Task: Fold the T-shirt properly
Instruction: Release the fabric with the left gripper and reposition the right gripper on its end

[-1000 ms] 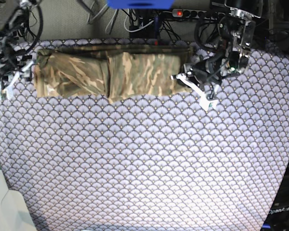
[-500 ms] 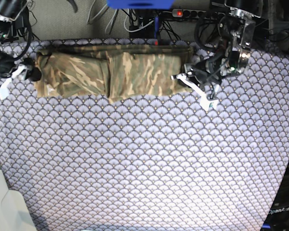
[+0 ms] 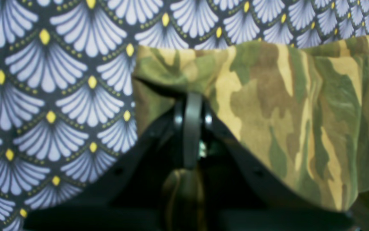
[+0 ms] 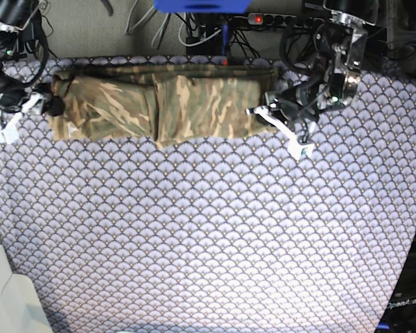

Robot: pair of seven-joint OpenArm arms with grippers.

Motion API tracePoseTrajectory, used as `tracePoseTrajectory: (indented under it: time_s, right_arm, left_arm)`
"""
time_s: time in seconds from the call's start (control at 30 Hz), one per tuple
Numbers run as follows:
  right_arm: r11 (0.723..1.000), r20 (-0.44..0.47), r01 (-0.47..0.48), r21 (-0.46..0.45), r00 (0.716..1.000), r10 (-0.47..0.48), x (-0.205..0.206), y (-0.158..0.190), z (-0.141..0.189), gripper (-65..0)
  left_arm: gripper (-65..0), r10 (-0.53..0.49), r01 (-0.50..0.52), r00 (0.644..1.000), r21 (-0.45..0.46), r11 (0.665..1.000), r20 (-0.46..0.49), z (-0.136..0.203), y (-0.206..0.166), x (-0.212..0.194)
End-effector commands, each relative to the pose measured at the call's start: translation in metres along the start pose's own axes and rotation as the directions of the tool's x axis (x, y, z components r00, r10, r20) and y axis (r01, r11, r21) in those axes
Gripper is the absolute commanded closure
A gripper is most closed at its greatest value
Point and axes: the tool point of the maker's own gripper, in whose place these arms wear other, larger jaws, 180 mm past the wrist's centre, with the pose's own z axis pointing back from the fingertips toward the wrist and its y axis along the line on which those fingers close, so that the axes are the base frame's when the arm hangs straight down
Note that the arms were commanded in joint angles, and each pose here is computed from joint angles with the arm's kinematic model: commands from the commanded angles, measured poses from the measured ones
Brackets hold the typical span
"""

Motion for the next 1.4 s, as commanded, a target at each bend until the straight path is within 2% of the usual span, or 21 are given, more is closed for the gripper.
tracePoseTrajectory:
  time_s: [0.0,0.47,0.7,0.93,1.2,1.27,1.37]
  right_arm:
    - [1.0,0.029,-0.024,-0.004,0.999,0.024,0.011,-0.002,0.006,-41.5]
    - [0.998,-0.045,-0.002,0.069,0.999,0.006,-0.023,0.025,-0.015,-41.0]
    - [0.996,-0.063,-0.014,0.088,0.998,0.02,-0.028,0.033,-0.02,-40.1]
    - [0.988,-0.047,-0.018,0.155,0.999,0.025,-0.024,0.05,-0.024,-27.3]
    - [0.987,-0.046,-0.017,0.157,0.999,0.024,-0.024,0.051,-0.025,-1.6]
    - [0.988,-0.04,-0.025,0.155,0.999,0.032,-0.022,0.051,-0.024,0.0]
    - [0.984,0.002,-0.105,0.142,0.994,0.106,-0.004,0.061,-0.014,0.0]
  left_arm:
    - [-0.4,-0.008,0.009,1.0,0.043,0.999,-0.018,0.002,0.01,-0.003]
    - [-0.4,-0.008,0.008,1.0,0.043,0.999,-0.019,0.002,0.01,-0.004]
    - [-0.4,-0.008,0.008,1.0,0.043,0.999,-0.019,0.002,0.01,-0.004]
    - [-0.4,-0.007,0.007,1.0,0.044,0.999,-0.018,0.002,0.01,-0.003]
    - [-0.4,-0.007,0.007,1.0,0.044,0.999,-0.018,0.002,0.01,-0.003]
    - [-0.4,-0.007,0.007,1.0,0.044,0.999,-0.018,0.002,0.01,-0.003]
    - [-0.4,-0.006,0.007,1.0,0.042,0.999,-0.018,0.002,0.01,-0.003]
